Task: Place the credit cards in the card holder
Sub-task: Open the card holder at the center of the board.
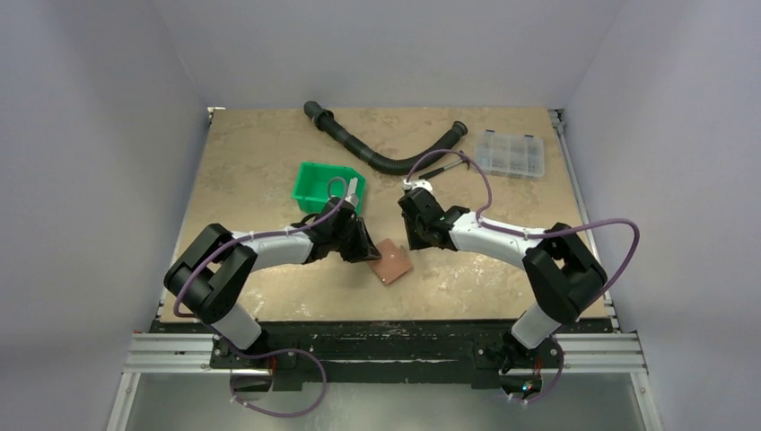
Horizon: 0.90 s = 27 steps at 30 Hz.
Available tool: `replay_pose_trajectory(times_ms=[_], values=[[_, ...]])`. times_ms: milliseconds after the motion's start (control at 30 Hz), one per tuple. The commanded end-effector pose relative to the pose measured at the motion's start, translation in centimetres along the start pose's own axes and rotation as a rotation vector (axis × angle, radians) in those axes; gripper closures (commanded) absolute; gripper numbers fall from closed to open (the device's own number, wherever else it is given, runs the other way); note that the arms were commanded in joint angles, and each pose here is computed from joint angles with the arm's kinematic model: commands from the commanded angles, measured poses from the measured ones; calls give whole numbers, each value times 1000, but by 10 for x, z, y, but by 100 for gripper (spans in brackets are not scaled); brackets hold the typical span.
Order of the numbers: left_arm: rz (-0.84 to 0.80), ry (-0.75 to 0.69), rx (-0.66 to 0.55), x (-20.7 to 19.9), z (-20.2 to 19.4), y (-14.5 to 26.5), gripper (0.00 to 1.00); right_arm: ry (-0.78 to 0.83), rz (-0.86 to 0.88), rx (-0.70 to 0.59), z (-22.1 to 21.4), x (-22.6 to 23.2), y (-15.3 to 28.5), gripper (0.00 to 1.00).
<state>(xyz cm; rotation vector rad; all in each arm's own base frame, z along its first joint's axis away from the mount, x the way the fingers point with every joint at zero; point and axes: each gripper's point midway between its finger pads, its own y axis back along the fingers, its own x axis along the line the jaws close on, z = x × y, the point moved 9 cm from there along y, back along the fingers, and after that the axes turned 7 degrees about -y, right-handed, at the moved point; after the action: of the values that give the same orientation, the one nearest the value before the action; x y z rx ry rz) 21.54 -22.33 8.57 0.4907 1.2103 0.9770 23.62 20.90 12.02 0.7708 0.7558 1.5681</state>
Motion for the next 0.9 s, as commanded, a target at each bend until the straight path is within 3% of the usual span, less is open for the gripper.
replay_pose_trajectory(times_ms=[0,200,400,533,633,867], values=[[430,-117,54,82,-31,-12,79,5,217,15,1,17,8,66],[408,-160,67,76,-24,-14,79,-22,274,-23,3,18,16,58],[397,-163,87,77,-25,-20,79,91,394,-93,-1,12,41,44],[394,-157,84,75,-24,-19,78,124,437,-79,4,23,32,44],[383,-151,74,74,-25,-16,77,132,343,-72,11,23,20,50],[380,-140,47,73,-24,-10,77,98,242,-60,2,13,12,87]])
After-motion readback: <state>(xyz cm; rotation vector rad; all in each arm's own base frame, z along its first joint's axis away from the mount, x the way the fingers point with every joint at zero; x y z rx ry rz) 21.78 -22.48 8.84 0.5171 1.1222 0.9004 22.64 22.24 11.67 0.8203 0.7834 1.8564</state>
